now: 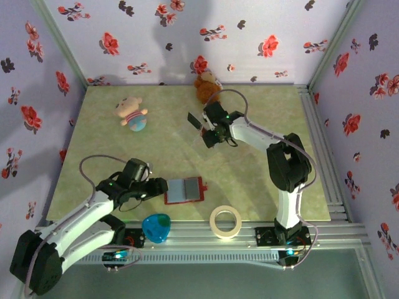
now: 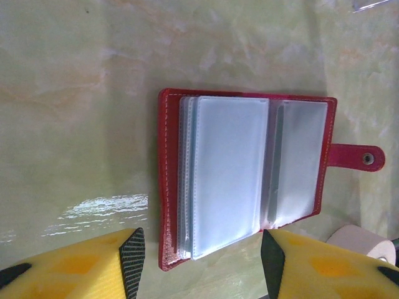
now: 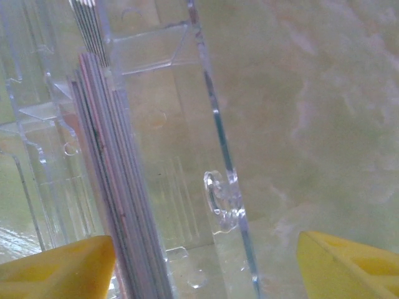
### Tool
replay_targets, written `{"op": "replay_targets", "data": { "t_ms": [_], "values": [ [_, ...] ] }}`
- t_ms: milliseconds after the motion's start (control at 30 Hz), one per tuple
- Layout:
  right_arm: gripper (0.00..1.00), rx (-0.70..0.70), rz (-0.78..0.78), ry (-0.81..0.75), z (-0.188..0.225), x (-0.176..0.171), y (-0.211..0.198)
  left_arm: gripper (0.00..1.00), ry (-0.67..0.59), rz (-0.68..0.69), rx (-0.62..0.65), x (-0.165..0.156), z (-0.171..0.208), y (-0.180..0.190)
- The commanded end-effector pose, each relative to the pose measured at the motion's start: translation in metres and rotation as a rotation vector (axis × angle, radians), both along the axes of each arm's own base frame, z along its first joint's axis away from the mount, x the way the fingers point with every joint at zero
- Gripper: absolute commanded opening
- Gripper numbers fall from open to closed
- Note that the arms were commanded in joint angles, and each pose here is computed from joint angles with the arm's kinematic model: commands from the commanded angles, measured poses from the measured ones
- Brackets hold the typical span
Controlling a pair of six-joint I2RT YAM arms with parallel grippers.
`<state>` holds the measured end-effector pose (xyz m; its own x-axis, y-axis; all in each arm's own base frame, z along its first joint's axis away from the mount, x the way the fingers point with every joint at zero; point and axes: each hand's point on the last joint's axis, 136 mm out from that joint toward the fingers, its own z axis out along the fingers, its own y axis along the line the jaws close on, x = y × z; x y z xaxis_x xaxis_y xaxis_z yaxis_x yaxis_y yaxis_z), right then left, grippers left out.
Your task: Put the credit cards into the card holder
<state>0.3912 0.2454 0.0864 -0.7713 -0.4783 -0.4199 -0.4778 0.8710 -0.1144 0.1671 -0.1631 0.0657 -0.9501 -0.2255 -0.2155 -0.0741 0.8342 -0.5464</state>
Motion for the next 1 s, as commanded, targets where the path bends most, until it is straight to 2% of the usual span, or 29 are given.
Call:
{"op": "replay_targets", "data": {
  "t_ms": [0,300,567,800,967],
  "values": [
    [0.75,-0.048,-0.021,-0.108,0.026,0.008,-0.011,0.55,-0.016,0.017,-0.003,0.006,0.001,0.000],
    [0.65,-0.088,-0.036,-0.169,0.033,0.009,-0.020,0.56,-0.005,0.014,-0.005,0.003,-0.005,0.001],
    [0.49,-0.080,-0.016,-0.187,0.038,0.007,-0.015,0.56,0.008,0.013,-0.004,0.001,-0.009,0.001],
    [0.42,-0.125,-0.039,-0.228,0.045,0.010,-0.024,0.56,-0.011,-0.006,-0.023,0.003,-0.006,-0.003],
    [0.41,-0.121,-0.048,-0.237,0.046,0.012,-0.023,0.57,-0.029,-0.016,-0.029,0.006,-0.004,-0.005]
  ]
}}
